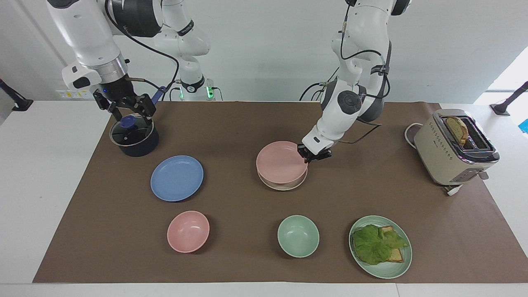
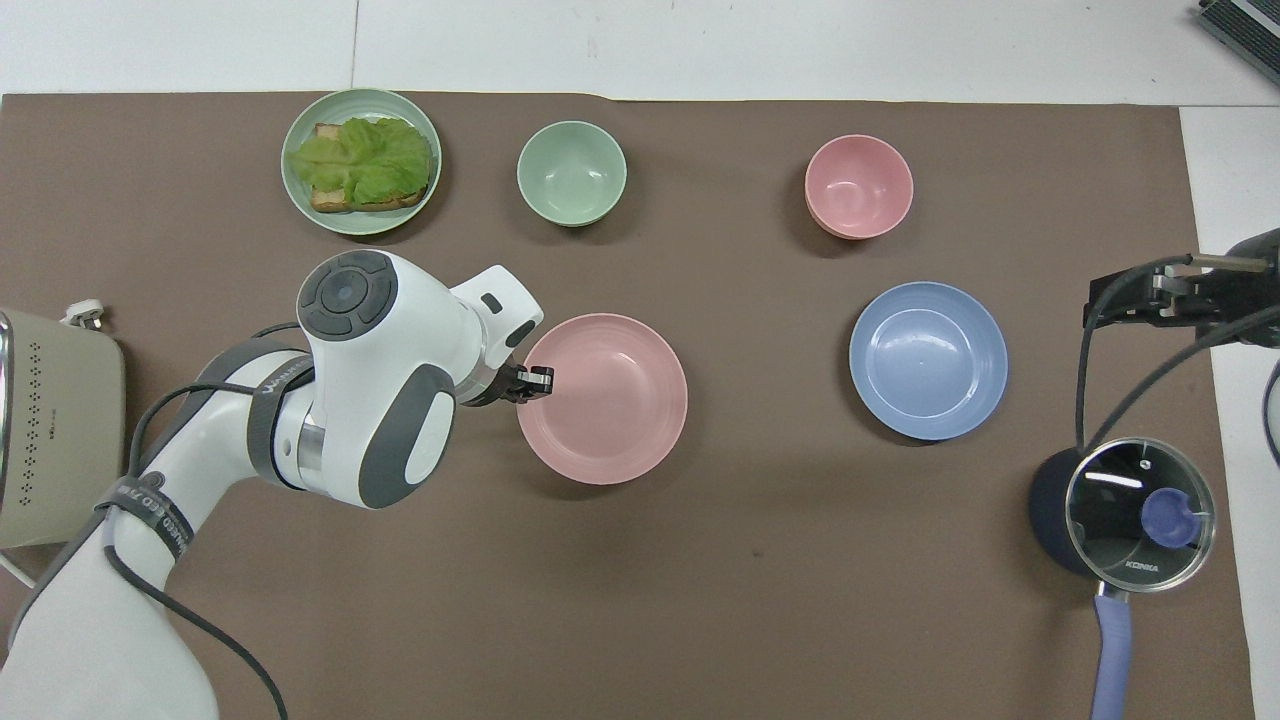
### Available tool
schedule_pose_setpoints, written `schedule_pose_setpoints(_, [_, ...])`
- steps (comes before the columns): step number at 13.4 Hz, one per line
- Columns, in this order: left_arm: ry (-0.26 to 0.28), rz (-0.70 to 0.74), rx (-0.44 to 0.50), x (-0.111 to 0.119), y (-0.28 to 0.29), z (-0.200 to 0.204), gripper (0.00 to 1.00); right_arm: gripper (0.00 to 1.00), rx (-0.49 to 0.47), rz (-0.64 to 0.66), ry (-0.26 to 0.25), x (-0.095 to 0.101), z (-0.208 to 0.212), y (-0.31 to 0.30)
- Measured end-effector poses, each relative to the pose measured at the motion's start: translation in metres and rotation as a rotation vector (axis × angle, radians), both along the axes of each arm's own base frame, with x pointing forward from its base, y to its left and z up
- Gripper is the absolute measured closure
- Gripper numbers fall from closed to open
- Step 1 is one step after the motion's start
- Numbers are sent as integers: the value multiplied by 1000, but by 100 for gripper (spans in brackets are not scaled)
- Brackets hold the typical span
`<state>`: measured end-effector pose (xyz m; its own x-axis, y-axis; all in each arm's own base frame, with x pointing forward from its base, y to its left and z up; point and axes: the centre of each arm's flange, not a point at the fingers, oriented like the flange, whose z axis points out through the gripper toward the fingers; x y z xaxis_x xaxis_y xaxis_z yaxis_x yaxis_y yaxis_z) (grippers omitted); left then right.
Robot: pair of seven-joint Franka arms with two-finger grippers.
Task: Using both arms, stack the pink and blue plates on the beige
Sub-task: 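Grip the pink plate rim and slide it onto the beige plate, then retract the left gripper while the right gripper reaches the blue plate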
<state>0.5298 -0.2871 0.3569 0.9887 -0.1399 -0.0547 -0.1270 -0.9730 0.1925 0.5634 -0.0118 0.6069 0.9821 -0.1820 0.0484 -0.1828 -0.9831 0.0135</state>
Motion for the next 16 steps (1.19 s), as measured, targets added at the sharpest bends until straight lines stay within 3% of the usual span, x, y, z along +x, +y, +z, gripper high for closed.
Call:
schedule_pose_setpoints(4, [-7,-1,-3,0,-2,0,95,0,-1,29,-7,6,-12,-1])
schedule_pose_setpoints(5, [-7,-1,-2,0,-1,0,89,0,-1,33,-5,7,-17,-1])
schedule_pose_setpoints(12, [-8,12,0,4,5,0,8,0,-3,71,-8,11,-45,-2])
schedule_pose_setpoints(13, [-10,20,2,8,13,0,0,0,-4,87,-9,12,-54,-2])
schedule_pose_setpoints(16, [-33,9,23,32,64,4,0,0,-7,121,-23,15,-93,-13])
